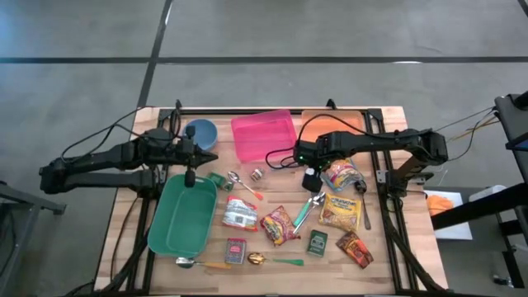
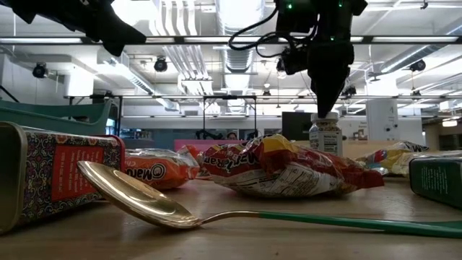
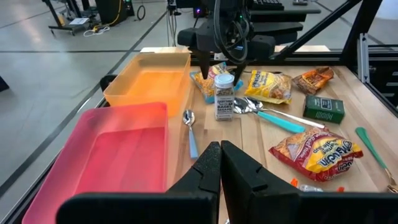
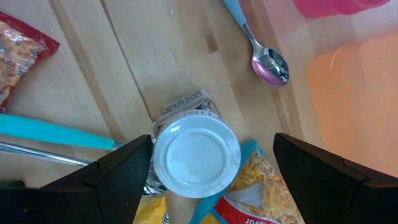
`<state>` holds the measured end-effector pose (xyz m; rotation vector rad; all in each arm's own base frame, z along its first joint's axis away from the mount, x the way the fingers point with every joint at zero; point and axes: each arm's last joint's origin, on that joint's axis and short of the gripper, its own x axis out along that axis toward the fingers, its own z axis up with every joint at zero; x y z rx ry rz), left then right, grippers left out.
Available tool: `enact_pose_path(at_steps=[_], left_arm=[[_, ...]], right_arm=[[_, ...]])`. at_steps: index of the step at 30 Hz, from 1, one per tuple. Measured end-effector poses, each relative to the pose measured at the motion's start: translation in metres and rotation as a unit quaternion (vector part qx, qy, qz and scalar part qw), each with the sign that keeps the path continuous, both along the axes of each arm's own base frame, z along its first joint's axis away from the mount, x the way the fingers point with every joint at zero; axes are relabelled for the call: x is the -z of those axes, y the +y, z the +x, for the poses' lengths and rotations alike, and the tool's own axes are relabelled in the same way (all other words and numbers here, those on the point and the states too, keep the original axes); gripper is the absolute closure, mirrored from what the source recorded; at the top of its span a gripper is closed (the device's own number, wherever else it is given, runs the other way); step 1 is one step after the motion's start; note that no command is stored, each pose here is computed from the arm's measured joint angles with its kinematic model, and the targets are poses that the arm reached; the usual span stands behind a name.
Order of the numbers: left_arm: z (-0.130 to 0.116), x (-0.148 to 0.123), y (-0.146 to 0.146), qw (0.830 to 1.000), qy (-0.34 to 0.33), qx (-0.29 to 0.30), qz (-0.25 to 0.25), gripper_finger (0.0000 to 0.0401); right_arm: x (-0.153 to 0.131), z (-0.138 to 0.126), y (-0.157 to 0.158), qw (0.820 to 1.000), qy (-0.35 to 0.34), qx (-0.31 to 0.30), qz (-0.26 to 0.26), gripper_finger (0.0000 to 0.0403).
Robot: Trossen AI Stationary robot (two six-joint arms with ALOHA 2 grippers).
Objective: Pick & Place Food Item
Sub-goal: Put the white spice bottle into the orange bin
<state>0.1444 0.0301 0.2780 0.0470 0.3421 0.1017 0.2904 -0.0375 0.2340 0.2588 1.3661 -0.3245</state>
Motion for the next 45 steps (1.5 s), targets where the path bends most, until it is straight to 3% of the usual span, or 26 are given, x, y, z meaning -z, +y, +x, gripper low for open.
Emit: enact_pose_path(at_steps=[13,23,28,31,39,45], left_arm=[[0.000,0.000,0.000,1.000,0.000,0.000,0.000,0.0388],[0.000,0.000,0.000,1.000,0.000,0.000,0.000,0.0388],[0.000,0.000,0.000,1.000,0.001,0.000,0.000,0.0388],[0.000,0.000,0.000,1.000,0.002,0.000,0.000,0.0388],[0.000,0.000,0.000,1.000,0.002,0.001,0.001,0.0388],[0.000,0.000,0.000,1.000,0.002,0.001,0.001,0.0388]], right_arm=[[0.013,-0.003,-0.001,1.000,0.007,0.005,-0.013,0.0080],[0.013,-0.003,-0.001,1.000,0.006,0.003,-0.012,0.0193],[0.013,-0.003,-0.001,1.000,0.006,-0.009,-0.007,0.0206],[0.013,-0.003,0.000,1.000,0.006,-0.018,-0.004,0.0185],[0.013,-0.003,0.000,1.000,0.004,-0.026,0.001,0.0064],[0.012,-0.002,0.000,0.999,0.001,-0.052,-0.007,0.0038]])
